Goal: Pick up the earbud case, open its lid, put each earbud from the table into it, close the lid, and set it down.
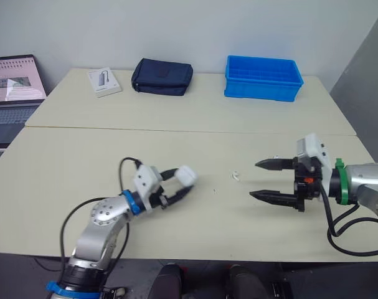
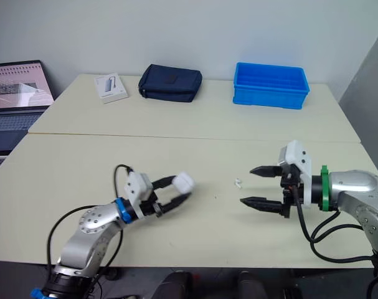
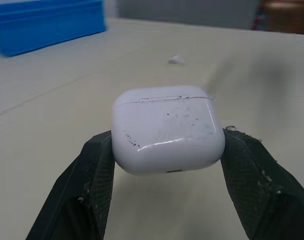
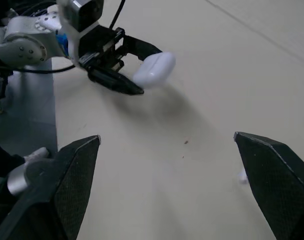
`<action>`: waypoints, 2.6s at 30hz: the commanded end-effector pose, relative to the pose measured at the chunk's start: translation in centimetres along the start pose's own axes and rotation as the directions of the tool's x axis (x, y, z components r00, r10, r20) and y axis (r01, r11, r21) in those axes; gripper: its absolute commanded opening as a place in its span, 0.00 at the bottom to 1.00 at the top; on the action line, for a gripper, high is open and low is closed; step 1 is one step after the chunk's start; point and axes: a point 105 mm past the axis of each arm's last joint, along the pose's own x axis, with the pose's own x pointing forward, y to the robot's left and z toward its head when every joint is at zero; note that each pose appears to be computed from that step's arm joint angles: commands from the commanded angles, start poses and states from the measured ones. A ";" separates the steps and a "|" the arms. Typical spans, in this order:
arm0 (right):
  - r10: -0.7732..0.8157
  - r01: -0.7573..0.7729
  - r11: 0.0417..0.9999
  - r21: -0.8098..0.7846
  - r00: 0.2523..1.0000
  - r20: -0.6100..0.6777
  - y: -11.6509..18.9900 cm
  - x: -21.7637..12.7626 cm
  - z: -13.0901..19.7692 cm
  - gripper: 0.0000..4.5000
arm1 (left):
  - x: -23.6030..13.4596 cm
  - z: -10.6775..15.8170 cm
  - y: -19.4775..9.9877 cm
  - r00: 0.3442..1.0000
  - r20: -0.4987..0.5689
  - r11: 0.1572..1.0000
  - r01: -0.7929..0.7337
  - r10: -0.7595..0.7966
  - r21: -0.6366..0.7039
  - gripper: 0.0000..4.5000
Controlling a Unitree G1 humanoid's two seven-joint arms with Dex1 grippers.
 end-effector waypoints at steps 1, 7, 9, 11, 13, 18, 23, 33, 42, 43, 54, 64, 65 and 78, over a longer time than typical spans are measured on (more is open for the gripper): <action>0.018 -0.018 0.996 0.085 1.000 0.004 1.3 0.9 0.4 1.00 | 0.7 1.6 -0.7 0.995 0.063 0.987 0.067 -0.078 0.148 0.62; 0.094 -0.109 0.956 0.273 0.993 0.066 2.9 3.5 0.6 1.00 | 1.8 2.7 -1.1 0.975 0.131 0.937 0.132 -0.182 0.323 0.62; 0.083 -0.101 0.945 0.311 0.994 0.071 2.7 4.1 0.6 1.00 | 2.0 3.0 -1.2 0.967 0.147 0.924 0.142 -0.206 0.355 0.62; 0.080 -0.103 0.933 0.346 0.994 0.079 2.6 4.8 0.8 1.00 | 2.2 3.2 -1.3 0.961 0.163 0.913 0.146 -0.222 0.382 0.62; 0.091 -0.115 0.921 0.373 0.993 0.081 2.7 5.3 0.8 1.00 | 2.3 3.4 -1.3 0.957 0.175 0.906 0.146 -0.231 0.398 0.62; 0.099 -0.116 0.901 0.418 0.993 0.063 2.8 6.3 0.4 1.00 | 2.6 3.7 -1.6 0.951 0.200 0.900 0.138 -0.237 0.413 0.62; 0.103 -0.126 0.886 0.446 0.992 0.075 2.7 6.6 0.5 0.96 | 2.6 3.7 -2.0 0.948 0.203 0.900 0.147 -0.247 0.411 0.62; 0.115 -0.136 0.873 0.468 0.991 0.074 2.5 6.8 0.5 0.22 | 2.7 3.8 -1.8 0.950 0.215 0.907 0.127 -0.228 0.402 0.62; 0.135 -0.146 0.880 0.453 0.989 0.057 1.9 6.7 1.1 0.18 | 2.9 4.2 -1.1 0.951 0.235 0.932 0.112 -0.202 0.346 0.69; 0.137 -0.144 0.883 0.446 0.989 0.048 1.8 6.6 1.1 0.18 | 2.8 4.1 -1.0 0.955 0.217 0.930 0.120 -0.204 0.347 0.77; 0.016 -0.042 0.996 -0.080 0.956 -0.294 -1.2 3.9 0.0 0.18 | 1.6 1.0 0.6 0.953 -0.175 0.953 0.206 -0.247 -0.222 1.00; -0.024 -0.186 0.879 -0.440 0.903 -0.429 -1.8 3.9 -0.4 0.18 | 4.8 4.4 -0.9 0.907 -0.276 0.948 0.312 -0.318 -0.068 1.00; -0.023 -0.189 0.875 -0.446 0.904 -0.428 -1.8 4.1 -0.1 0.18 | 5.0 4.5 -1.1 0.902 -0.284 0.944 0.326 -0.326 -0.047 1.00; -0.008 -0.210 0.862 -0.462 0.905 -0.425 -1.3 4.7 0.7 0.18 | 6.4 4.6 -1.1 0.903 -0.273 0.940 0.341 -0.331 -0.008 1.00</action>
